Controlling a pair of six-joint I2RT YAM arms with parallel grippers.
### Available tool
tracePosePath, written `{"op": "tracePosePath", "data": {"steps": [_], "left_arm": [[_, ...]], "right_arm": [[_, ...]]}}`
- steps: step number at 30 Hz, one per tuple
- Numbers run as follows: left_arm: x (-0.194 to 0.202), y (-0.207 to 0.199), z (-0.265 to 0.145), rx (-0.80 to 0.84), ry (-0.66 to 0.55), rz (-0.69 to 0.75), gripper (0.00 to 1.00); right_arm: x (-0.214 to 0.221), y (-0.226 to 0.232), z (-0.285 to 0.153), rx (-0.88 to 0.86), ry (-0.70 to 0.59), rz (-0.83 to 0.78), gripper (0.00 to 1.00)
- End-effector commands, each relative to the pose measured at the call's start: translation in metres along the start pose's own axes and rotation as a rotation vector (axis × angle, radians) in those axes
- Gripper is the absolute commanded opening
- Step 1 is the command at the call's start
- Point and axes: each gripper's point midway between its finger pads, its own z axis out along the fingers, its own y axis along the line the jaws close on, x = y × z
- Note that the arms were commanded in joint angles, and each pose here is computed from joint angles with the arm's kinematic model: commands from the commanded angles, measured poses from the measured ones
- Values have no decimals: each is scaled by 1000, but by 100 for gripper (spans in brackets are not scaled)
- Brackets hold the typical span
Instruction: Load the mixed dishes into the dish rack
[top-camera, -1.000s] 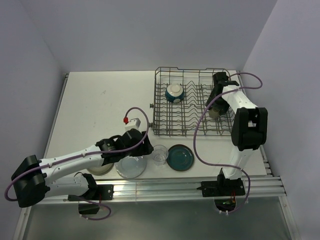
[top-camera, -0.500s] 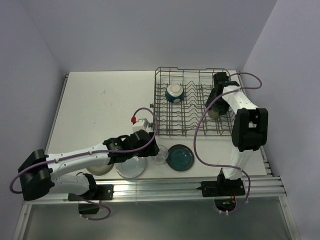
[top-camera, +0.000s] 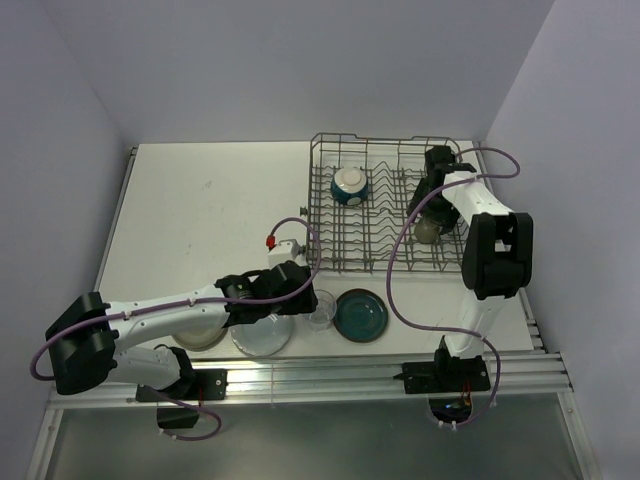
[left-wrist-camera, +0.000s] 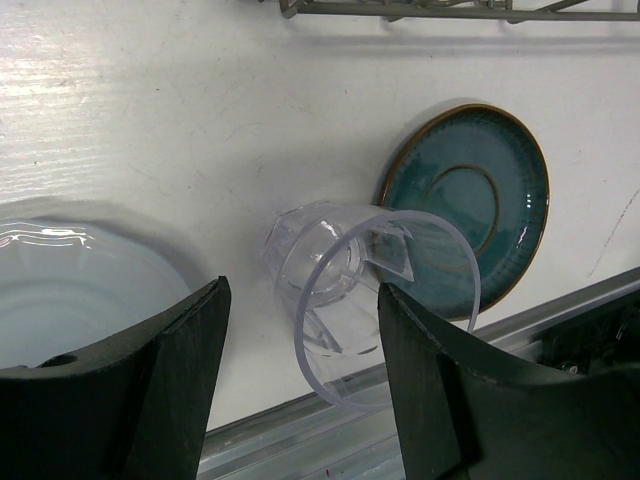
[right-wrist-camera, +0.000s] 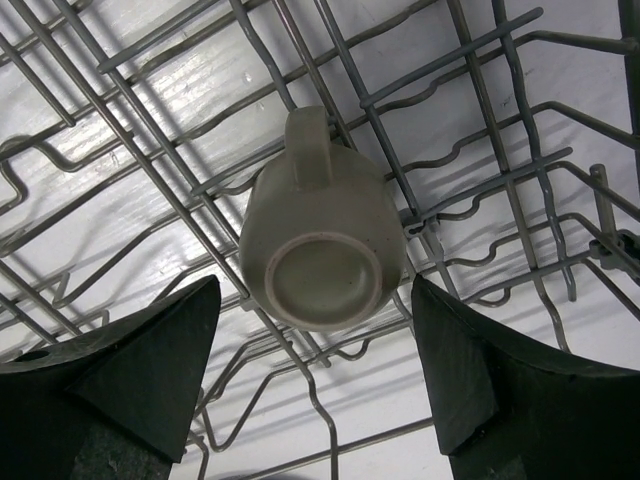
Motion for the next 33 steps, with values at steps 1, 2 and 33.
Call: {"op": "tracePosePath", "data": {"steps": [1, 2, 33], "left_arm": [[-11, -12, -3, 22, -38, -18, 66], [-11, -11, -3, 20, -39, -18, 66], [-74, -88, -170, 679, -175, -108, 0]], "right_arm": [[-12, 4, 0, -13, -35, -1, 84], [-15, 4, -7, -16, -61, 5, 84], [204, 65, -288, -1325, -11, -287, 84]]}}
